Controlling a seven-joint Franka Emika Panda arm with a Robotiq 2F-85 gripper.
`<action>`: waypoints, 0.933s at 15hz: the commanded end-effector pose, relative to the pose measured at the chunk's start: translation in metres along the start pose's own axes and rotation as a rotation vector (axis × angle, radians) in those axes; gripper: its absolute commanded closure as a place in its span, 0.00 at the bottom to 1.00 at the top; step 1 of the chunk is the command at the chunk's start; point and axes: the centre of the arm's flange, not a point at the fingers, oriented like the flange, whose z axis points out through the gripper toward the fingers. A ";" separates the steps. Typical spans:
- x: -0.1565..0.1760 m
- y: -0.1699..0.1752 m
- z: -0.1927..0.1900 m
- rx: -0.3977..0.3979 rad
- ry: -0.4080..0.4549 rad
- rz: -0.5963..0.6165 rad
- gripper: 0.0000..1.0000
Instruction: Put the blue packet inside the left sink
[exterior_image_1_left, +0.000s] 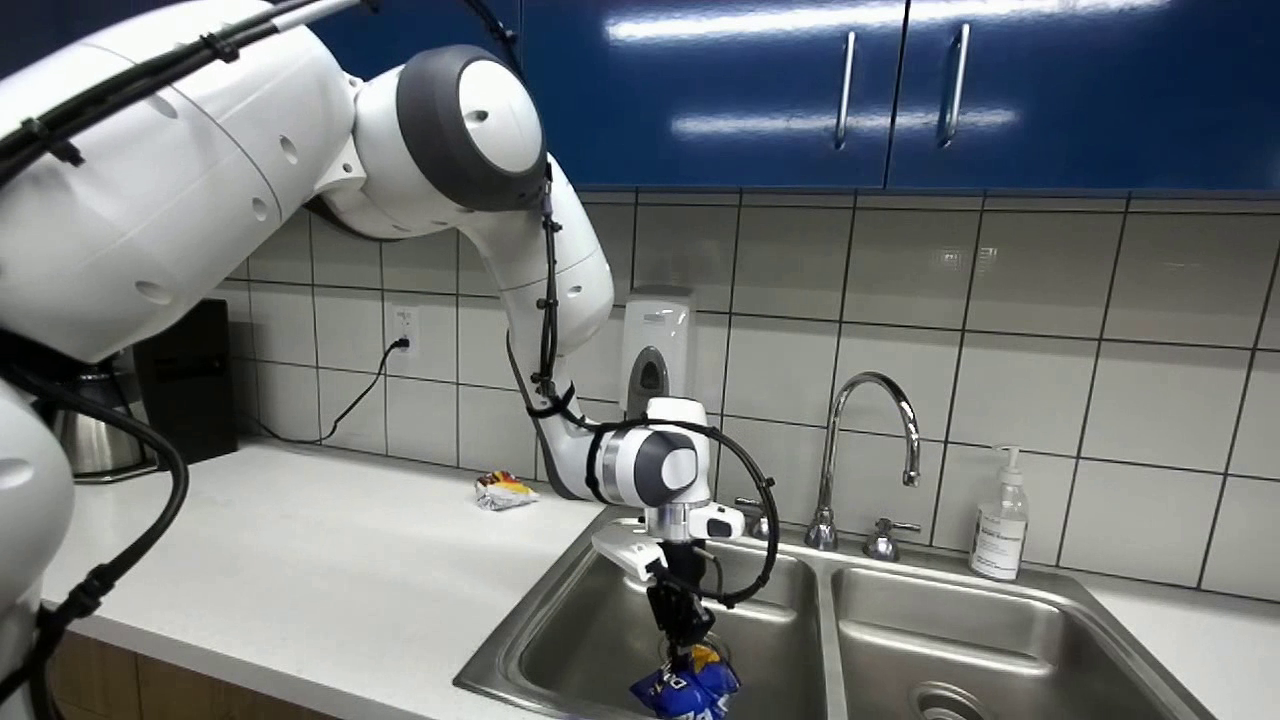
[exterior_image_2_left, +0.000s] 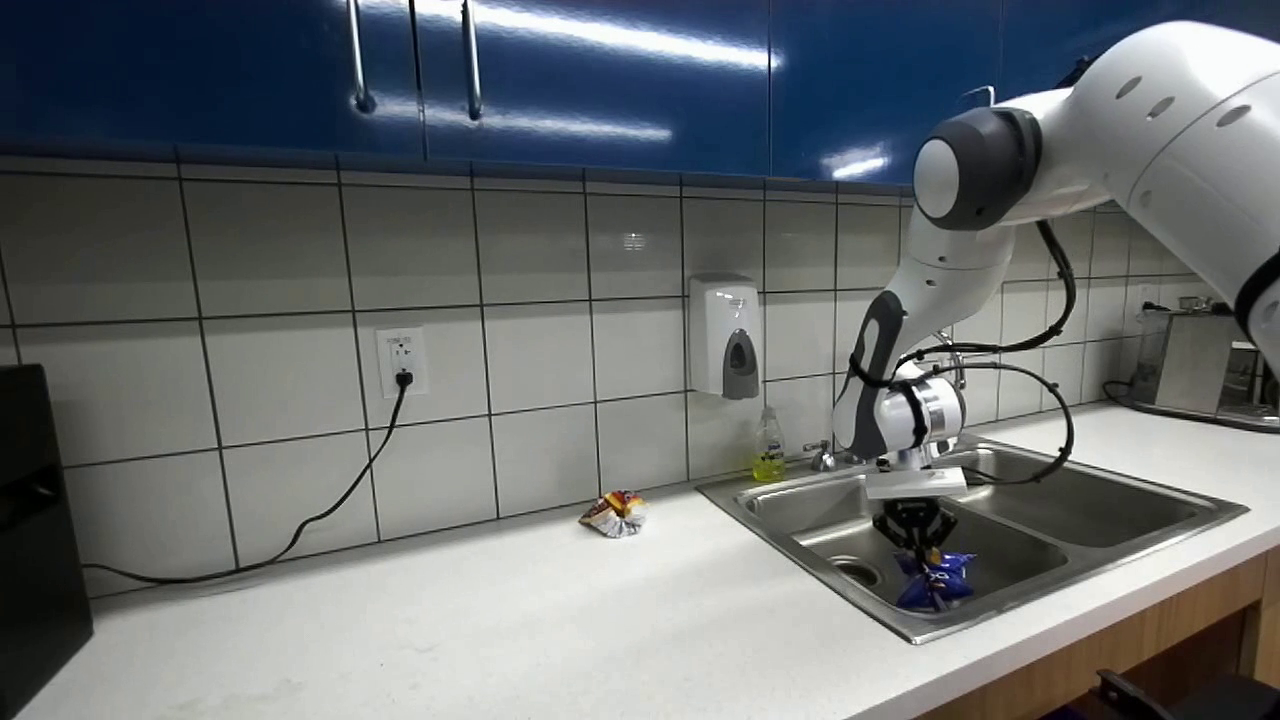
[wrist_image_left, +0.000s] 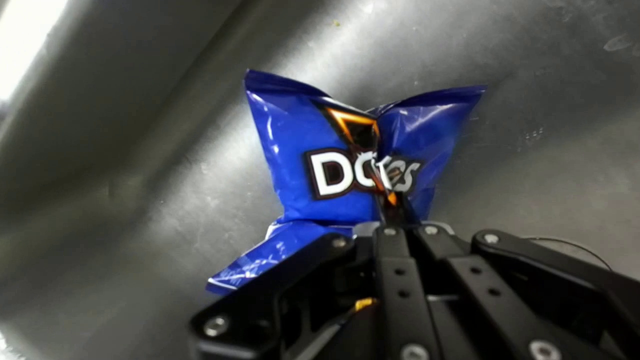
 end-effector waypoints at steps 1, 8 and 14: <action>0.018 -0.002 0.018 0.017 -0.006 -0.011 1.00; 0.020 -0.002 0.030 0.013 -0.020 -0.001 0.74; 0.009 -0.005 0.008 0.027 -0.004 -0.029 0.37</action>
